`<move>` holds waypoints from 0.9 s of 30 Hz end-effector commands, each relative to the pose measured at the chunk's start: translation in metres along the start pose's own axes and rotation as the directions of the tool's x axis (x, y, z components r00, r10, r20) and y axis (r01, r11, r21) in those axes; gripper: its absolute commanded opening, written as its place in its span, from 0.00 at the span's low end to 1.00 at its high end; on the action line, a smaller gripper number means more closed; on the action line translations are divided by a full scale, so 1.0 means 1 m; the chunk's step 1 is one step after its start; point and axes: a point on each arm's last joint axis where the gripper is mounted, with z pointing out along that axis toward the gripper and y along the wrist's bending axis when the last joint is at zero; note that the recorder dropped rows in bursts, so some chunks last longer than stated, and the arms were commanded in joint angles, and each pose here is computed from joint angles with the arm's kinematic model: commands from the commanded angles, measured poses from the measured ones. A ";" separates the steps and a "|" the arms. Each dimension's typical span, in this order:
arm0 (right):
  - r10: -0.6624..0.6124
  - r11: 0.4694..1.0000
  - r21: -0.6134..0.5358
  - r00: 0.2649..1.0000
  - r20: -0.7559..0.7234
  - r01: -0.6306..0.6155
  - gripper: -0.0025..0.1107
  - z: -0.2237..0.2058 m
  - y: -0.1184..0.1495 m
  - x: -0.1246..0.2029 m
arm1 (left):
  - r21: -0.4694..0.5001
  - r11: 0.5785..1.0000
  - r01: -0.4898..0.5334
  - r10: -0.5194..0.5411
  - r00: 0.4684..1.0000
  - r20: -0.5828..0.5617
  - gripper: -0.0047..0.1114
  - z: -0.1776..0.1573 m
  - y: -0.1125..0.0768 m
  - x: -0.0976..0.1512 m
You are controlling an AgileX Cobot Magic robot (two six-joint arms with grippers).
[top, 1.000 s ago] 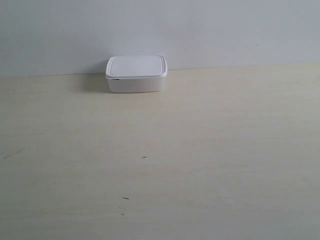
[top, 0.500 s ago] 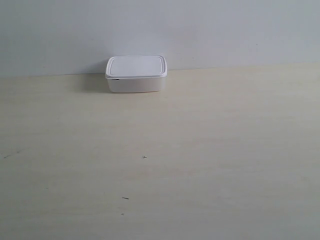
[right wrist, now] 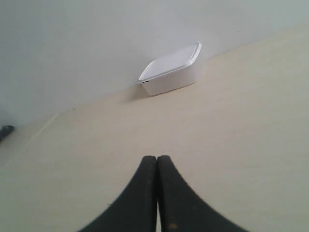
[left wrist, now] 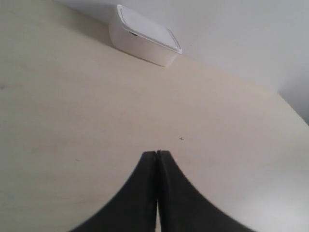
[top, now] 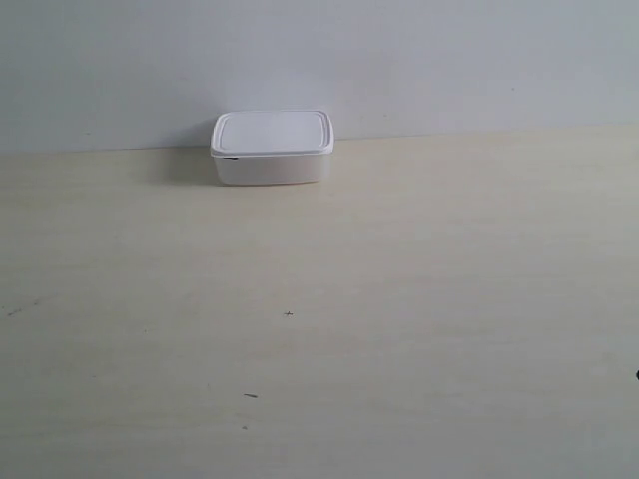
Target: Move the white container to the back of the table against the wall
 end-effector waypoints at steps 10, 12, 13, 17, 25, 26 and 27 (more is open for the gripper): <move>-0.254 0.966 0.054 0.966 0.054 0.251 0.02 0.000 -0.004 -0.005 | -0.014 0.910 -0.415 0.415 0.905 0.092 0.04 0.000 -0.002 -0.007; -0.291 0.955 0.056 0.957 -0.005 0.291 0.02 0.000 -0.006 0.000 | -0.017 0.896 -0.445 0.444 0.892 0.085 0.04 0.000 -0.002 -0.007; -0.333 0.941 0.058 0.942 -0.033 0.334 0.02 0.000 -0.007 0.002 | -0.019 0.879 -0.477 0.477 0.876 0.067 0.04 0.000 -0.001 -0.005; -0.471 0.879 0.064 0.881 -0.050 0.473 0.02 0.000 -0.008 0.002 | -0.016 0.810 -0.586 0.586 0.810 -0.006 0.04 0.000 0.002 0.000; -0.459 0.885 0.064 0.887 -0.049 0.462 0.02 0.000 -0.008 0.002 | -0.016 0.811 -0.584 0.584 0.811 -0.006 0.04 0.000 0.002 0.000; -0.458 0.886 0.063 0.888 -0.049 0.460 0.02 0.000 -0.008 0.002 | -0.016 0.811 -0.584 0.584 0.811 -0.006 0.04 0.000 0.002 0.000; -0.458 0.886 0.063 0.888 -0.049 0.460 0.02 0.000 -0.008 0.002 | -0.016 0.811 -0.584 0.584 0.811 -0.006 0.04 0.000 0.002 0.000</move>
